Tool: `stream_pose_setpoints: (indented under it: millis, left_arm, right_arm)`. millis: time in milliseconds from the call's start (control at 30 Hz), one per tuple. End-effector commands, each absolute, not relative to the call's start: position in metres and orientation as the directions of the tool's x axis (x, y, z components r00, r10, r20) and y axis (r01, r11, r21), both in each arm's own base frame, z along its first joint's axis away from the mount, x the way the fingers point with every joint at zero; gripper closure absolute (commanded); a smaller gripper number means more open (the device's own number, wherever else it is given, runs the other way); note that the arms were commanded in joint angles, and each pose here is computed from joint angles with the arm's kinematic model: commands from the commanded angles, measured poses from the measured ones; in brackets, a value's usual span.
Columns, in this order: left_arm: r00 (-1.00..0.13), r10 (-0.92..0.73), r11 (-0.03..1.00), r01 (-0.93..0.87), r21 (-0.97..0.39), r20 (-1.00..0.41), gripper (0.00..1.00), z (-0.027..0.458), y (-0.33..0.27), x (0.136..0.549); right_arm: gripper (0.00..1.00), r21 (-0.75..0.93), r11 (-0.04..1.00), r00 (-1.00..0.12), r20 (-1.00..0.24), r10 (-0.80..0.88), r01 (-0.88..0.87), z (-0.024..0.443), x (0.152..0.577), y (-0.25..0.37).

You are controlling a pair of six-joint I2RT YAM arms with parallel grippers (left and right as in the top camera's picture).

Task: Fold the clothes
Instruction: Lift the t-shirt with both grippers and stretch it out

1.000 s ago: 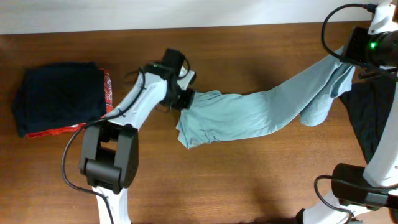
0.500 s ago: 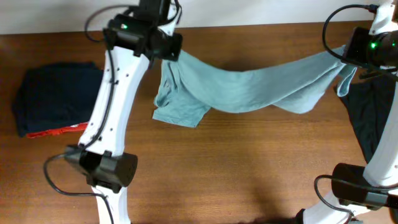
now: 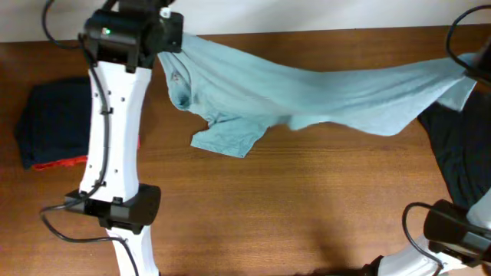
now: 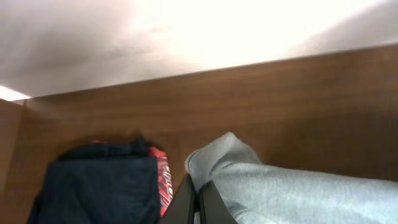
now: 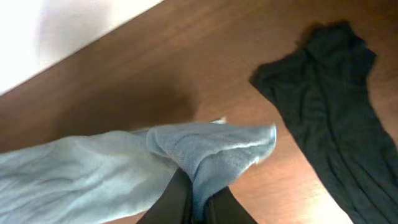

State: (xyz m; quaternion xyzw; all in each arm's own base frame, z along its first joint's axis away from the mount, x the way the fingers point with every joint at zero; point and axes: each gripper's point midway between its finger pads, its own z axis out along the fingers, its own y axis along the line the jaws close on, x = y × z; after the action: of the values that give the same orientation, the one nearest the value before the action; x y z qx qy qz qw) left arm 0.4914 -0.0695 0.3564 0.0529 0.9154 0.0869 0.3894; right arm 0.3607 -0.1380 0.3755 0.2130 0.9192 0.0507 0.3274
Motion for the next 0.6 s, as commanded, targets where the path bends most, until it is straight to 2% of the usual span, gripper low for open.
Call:
stream_pose_setpoints:
  millis: [0, 267, 567]
  left_arm:
    - [-0.578, 0.150, 0.980, -0.020, 0.198, -0.802, 0.99, 0.414, -0.057, 0.479]
    - [-0.389, 0.106, 0.993, 0.004, 0.114, -0.915, 0.99, 0.500, -0.055, 0.422]
    - [-0.365, 0.101, 0.994, 0.004, 0.107, -0.926, 0.99, 0.518, -0.048, 0.390]
  right_arm:
    - [0.96, 0.289, 0.923, -0.685, -0.620, 0.383, 0.254, 0.391, 0.363, -0.129]
    - [0.96, 0.270, 0.934, -0.648, -0.673, 0.357, 0.235, 0.416, 0.343, -0.118]
    - [0.96, 0.287, 0.924, -0.674, -0.633, 0.381, 0.252, 0.413, 0.323, -0.107]
